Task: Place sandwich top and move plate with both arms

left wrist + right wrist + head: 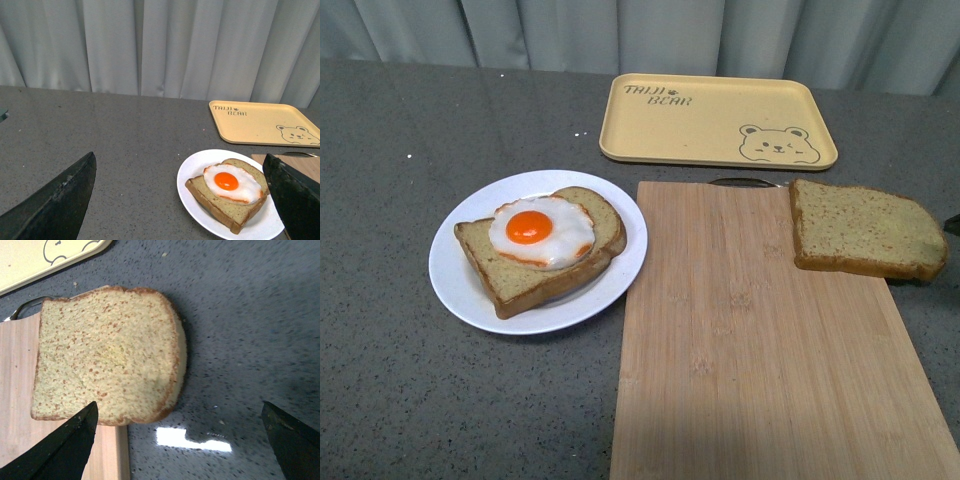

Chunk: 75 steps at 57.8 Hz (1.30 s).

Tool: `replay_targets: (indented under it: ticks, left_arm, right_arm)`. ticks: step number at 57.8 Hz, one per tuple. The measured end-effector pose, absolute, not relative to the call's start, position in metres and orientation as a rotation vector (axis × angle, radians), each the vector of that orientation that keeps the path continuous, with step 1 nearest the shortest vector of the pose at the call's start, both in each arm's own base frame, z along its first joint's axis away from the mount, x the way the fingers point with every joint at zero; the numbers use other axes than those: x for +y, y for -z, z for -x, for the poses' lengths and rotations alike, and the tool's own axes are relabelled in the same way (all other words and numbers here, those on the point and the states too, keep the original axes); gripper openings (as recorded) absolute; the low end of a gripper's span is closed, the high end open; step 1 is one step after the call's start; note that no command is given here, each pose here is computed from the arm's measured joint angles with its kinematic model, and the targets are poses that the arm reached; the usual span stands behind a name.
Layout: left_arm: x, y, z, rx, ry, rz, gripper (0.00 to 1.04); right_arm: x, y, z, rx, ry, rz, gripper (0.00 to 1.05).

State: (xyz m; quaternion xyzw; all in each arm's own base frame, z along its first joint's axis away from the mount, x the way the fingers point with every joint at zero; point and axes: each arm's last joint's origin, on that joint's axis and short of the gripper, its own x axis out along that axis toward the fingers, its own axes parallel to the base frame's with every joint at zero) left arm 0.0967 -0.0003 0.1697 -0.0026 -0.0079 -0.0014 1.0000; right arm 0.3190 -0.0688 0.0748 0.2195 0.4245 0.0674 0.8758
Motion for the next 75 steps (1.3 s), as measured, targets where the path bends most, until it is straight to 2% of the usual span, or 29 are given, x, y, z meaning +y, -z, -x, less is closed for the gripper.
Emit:
replay_targets:
  ticks: [19,42,52,62,75]
  left_arm:
    - [0.0,-0.17,-0.097,-0.016,0.003,0.005,0.98]
    - [0.0,-0.17,-0.097,-0.016,0.003,0.005,0.98]
    - [0.0,-0.17,-0.097,-0.016,0.003,0.005,0.98]
    - [0.0,-0.17,-0.097,-0.016,0.003,0.005,0.98]
    - [0.0,-0.17,-0.097,-0.016,0.003,0.005,0.98]
  right_arm:
    - [-0.057,-0.05,-0.348,0.945,-0.199,-0.615,0.95]
    - [-0.053,-0.045,-0.361,0.984,-0.17,-0.646,0.36]
    - [-0.046,-0.062,-0.352,0.919,-0.202,-0.68,0.05]
    - [-0.022,-0.091,-0.344,0.815,-0.364,-0.738,0.03]
    - [0.036,-0.114,-0.349,0.746,-0.571,-0.815,0.03]
